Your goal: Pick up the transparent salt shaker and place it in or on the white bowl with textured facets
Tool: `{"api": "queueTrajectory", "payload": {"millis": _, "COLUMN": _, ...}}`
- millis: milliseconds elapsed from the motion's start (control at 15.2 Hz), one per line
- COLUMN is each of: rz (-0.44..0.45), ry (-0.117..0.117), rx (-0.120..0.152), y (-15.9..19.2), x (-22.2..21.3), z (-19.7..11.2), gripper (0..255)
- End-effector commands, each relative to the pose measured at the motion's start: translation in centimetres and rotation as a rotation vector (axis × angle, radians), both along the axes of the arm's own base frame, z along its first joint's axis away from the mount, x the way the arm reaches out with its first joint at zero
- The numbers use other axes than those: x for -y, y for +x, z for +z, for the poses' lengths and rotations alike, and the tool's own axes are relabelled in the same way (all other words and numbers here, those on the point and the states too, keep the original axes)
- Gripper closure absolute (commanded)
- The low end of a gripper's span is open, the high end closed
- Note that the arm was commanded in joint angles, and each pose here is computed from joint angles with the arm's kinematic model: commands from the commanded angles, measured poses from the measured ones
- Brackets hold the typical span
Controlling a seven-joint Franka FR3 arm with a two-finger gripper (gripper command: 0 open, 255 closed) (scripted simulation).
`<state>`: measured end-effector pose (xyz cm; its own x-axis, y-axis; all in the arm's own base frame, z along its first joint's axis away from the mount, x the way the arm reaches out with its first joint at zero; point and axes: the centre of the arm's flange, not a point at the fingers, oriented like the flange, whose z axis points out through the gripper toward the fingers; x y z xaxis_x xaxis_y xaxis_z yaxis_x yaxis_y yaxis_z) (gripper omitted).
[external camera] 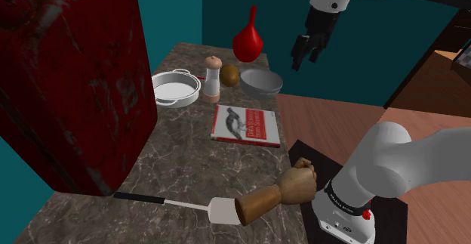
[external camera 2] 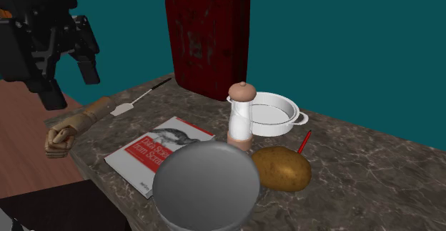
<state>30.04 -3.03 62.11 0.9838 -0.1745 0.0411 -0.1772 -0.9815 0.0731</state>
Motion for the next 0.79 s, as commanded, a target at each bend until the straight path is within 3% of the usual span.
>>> {"api": "queueTrajectory", "payload": {"millis": 0, "rz": 0.000, "ry": 0.000, "rx": 0.000, "y": 0.0, "x": 0.0, "z": 0.0, "gripper": 0}}
{"api": "queueTrajectory", "payload": {"millis": 726, "rz": -0.011, "ry": -0.099, "rx": 0.033, "y": 12.9, "x": -6.7, "z": -2.7, "gripper": 0}}
